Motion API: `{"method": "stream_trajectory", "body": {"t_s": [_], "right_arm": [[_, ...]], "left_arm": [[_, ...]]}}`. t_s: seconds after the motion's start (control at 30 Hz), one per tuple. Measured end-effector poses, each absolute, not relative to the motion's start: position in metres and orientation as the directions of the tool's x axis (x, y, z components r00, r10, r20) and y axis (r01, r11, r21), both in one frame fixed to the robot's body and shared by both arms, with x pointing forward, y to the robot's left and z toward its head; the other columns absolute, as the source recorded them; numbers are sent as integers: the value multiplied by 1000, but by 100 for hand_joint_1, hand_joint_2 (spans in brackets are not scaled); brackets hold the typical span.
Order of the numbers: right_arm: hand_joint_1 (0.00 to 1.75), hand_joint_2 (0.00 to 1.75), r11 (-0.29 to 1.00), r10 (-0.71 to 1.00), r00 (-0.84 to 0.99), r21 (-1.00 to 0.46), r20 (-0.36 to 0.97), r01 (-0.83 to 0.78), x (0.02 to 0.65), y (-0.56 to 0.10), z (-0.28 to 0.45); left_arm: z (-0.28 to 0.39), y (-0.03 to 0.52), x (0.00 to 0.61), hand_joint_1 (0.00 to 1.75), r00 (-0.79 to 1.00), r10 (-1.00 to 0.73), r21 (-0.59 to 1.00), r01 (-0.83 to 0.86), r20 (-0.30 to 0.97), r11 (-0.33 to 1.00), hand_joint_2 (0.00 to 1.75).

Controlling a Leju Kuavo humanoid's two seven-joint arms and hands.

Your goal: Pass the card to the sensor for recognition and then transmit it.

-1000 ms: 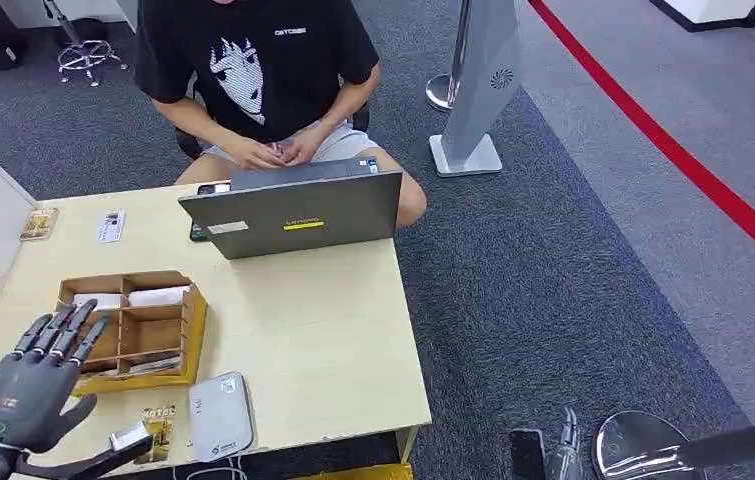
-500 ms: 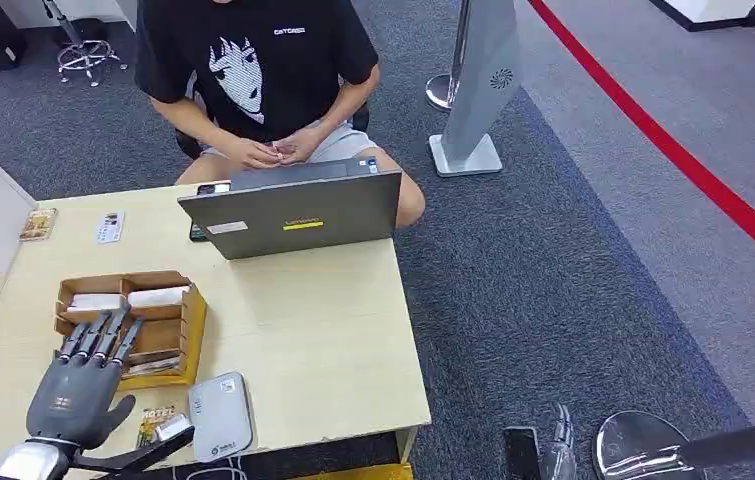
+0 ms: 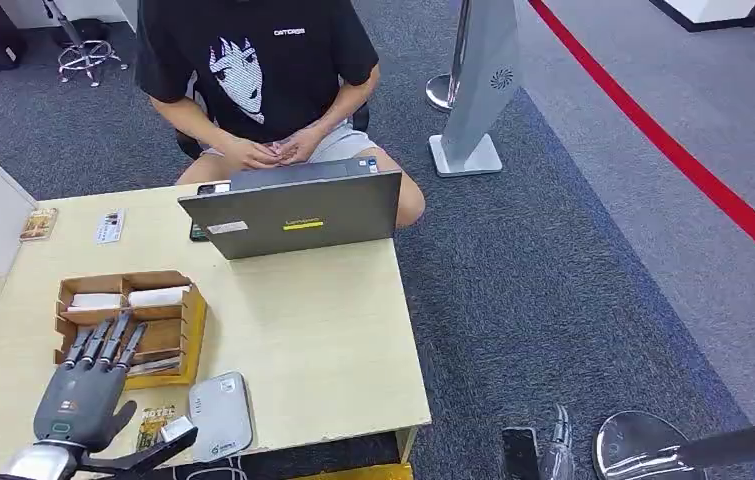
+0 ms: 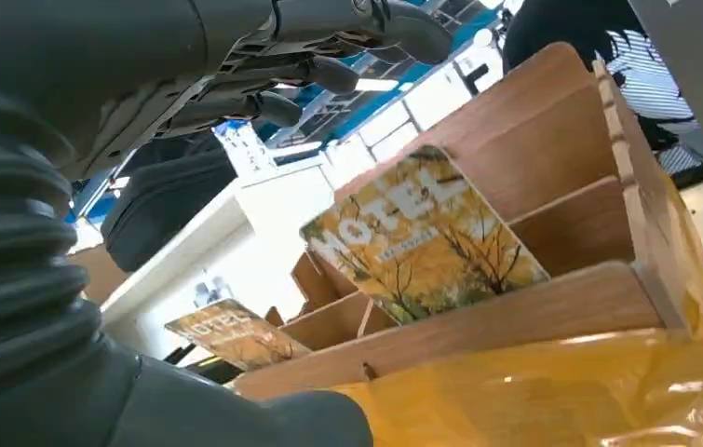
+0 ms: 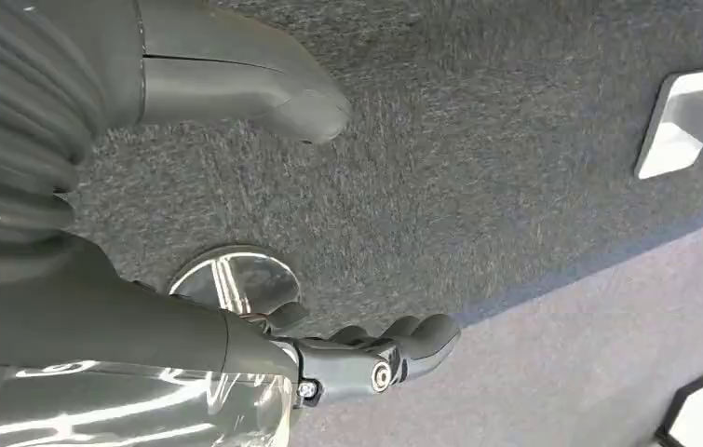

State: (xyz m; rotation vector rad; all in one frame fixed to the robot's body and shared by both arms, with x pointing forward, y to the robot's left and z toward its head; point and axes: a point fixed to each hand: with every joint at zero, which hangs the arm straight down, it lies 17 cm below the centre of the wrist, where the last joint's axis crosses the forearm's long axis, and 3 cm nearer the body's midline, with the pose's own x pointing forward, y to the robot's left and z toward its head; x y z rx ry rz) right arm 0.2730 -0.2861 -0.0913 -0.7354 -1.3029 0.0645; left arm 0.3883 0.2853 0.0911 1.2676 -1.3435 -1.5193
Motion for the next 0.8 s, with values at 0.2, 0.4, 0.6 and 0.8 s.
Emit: {"method": "stream_trajectory", "body": {"t_s": [0.2, 0.4, 0.6, 0.8], "right_arm": [[0, 175, 776, 438, 298, -524, 848, 351, 273, -286, -92], [0, 175, 776, 437, 298, -523, 849, 351, 273, -285, -92], [0, 175, 777, 437, 297, -523, 849, 350, 273, -284, -92], [0, 175, 779, 437, 298, -522, 849, 348, 273, -284, -93]], "left_arm": [[83, 290, 389, 0, -237, -951, 980, -63, -199, -190, 175], [79, 293, 389, 166, -229, -955, 982, -50, -188, -182, 175], [80, 295, 391, 159, -227, -961, 987, -49, -160, -153, 175], [86, 295, 393, 175, -214, -965, 988, -68, -149, -138, 175]]}}
